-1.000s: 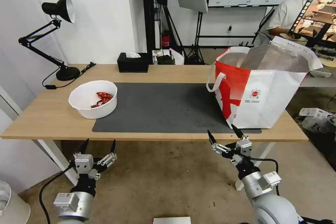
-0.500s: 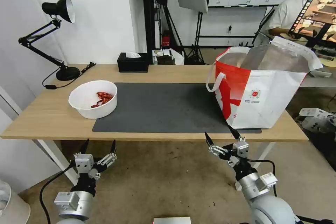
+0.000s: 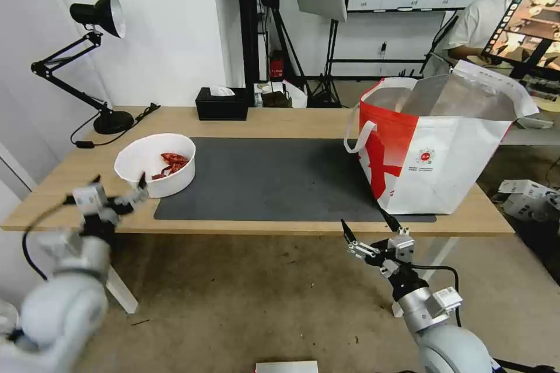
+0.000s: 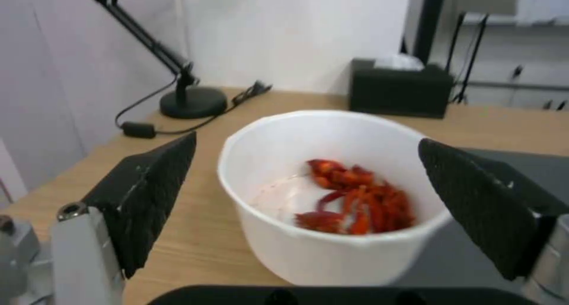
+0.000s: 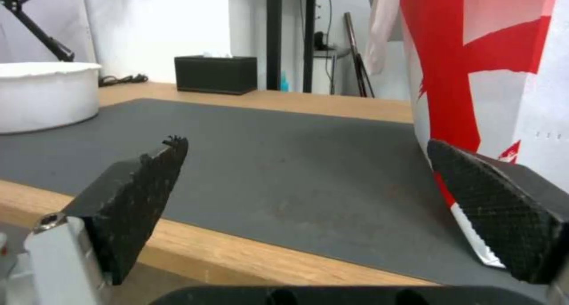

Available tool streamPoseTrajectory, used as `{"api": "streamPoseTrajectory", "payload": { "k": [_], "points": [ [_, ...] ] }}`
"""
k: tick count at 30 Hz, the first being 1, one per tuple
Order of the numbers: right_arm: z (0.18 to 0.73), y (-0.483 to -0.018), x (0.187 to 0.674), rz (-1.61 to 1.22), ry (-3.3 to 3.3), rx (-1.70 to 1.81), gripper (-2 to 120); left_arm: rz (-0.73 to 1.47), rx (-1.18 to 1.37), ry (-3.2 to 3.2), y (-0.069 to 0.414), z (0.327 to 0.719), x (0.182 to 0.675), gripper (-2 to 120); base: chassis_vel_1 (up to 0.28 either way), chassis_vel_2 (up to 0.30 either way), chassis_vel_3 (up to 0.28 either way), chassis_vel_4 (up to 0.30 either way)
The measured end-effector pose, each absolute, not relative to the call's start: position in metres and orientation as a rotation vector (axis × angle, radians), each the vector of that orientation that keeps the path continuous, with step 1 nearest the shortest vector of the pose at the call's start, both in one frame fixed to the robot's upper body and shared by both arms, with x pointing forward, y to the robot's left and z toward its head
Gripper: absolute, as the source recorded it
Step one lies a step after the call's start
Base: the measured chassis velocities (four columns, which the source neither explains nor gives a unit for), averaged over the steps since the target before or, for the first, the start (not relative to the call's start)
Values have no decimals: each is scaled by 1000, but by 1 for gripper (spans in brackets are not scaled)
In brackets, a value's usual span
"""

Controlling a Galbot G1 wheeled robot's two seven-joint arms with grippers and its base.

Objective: Pick up the trash from the table and place it into the takeout bag.

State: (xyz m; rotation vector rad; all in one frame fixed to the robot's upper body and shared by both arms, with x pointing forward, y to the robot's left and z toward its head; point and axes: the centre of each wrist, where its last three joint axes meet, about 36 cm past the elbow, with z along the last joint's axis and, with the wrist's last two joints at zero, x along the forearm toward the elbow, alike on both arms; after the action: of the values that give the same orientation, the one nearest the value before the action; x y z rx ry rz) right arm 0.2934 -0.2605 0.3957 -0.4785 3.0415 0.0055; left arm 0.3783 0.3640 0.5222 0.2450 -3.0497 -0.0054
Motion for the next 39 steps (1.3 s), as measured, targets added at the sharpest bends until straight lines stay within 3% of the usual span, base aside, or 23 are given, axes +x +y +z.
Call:
{"api": "streamPoseTrajectory", "payload": {
  "k": [5,14,22,39],
  "points": [
    [396,-261,293,6,3041,-479,100,128,276,-2878,405,564,431,100,0,0,0,0],
    [396,-261,294,6,3041,-479,100,300,306,-2625,444,591,482,100,0,0,0,0],
    [396,-261,294,6,3041,-479,100,433,303,-2545,451,593,513,100,0,0,0,0],
    [396,-261,294,6,3041,-479,100,498,312,-2437,443,563,541,99,0,0,0,0]
  ]
}}
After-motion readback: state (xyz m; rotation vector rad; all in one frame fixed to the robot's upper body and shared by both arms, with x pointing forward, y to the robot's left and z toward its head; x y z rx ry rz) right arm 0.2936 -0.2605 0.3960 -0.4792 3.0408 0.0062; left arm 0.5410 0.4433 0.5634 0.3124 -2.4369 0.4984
